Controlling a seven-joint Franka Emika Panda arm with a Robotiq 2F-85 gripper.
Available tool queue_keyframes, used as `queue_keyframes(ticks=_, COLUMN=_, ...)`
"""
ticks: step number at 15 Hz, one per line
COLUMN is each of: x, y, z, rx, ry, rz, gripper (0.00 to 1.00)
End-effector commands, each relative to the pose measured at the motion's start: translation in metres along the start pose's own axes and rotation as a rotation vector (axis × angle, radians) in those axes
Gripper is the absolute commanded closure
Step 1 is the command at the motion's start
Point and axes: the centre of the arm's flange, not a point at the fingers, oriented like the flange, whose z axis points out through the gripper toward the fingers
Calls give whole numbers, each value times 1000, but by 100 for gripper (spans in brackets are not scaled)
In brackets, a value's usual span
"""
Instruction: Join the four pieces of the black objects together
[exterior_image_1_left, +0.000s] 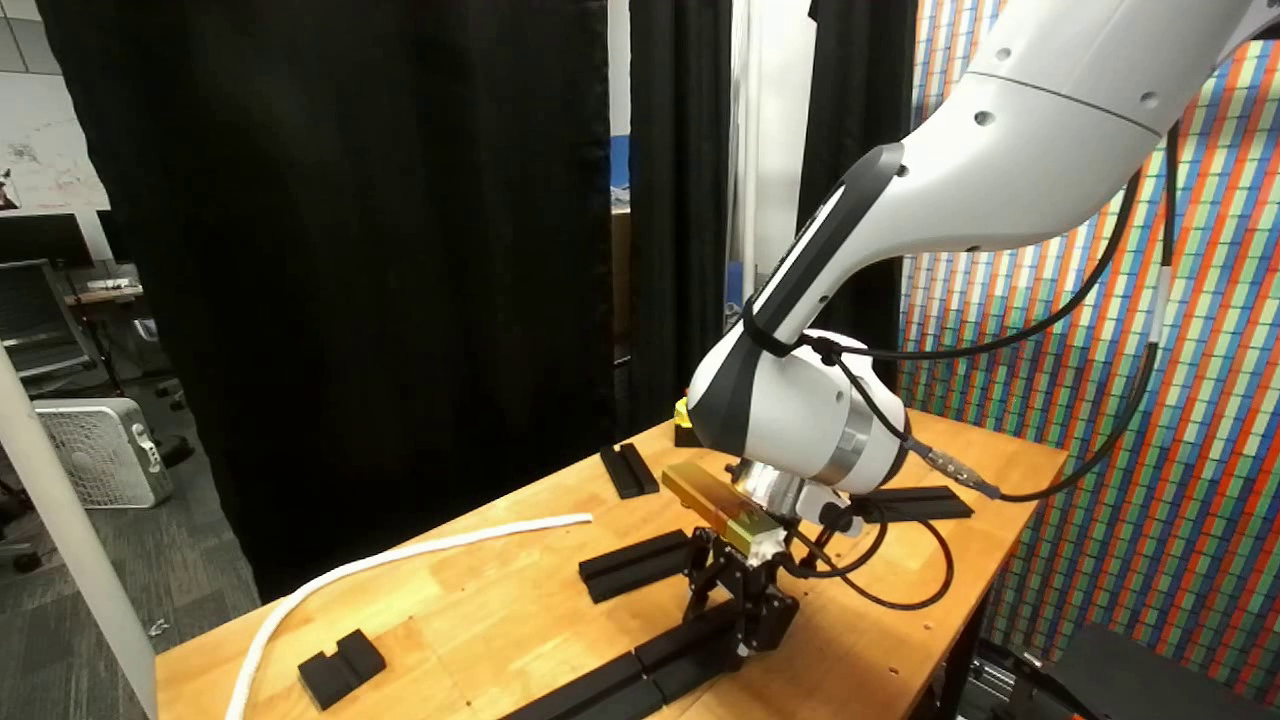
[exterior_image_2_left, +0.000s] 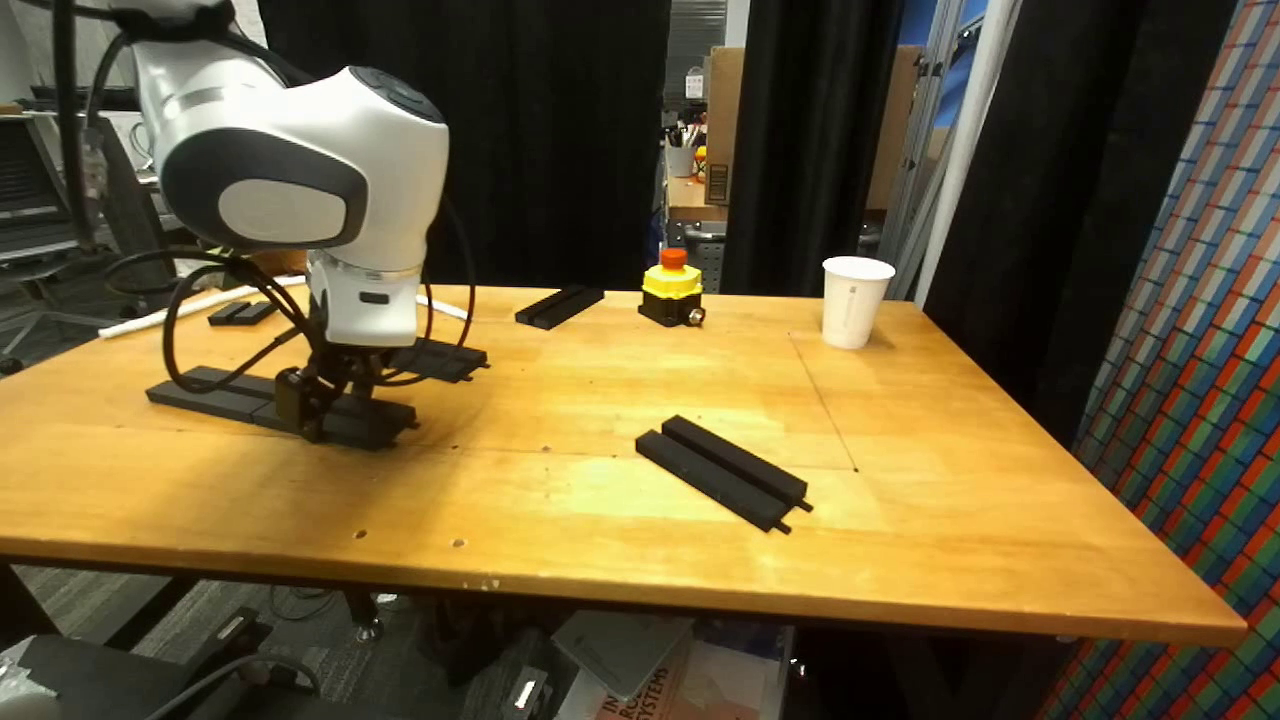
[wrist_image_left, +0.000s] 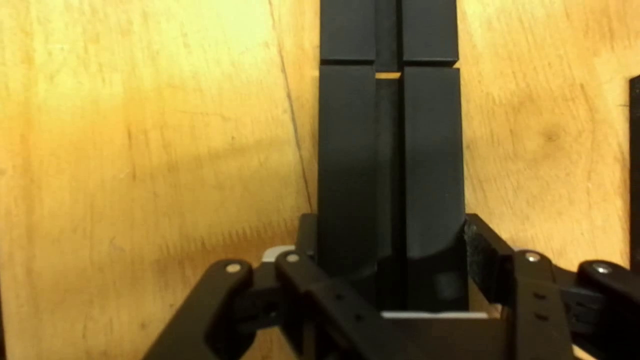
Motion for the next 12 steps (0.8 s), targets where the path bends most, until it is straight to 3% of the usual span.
queue_keyframes(ticks=1, x=2, y=2, z=26, rx=-34, ry=4, rz=-46, gripper=54)
queue_keyframes(ticks=12, x=-10, y=-15, z=32, rx=-42, ry=-53, rz=-89, gripper=54)
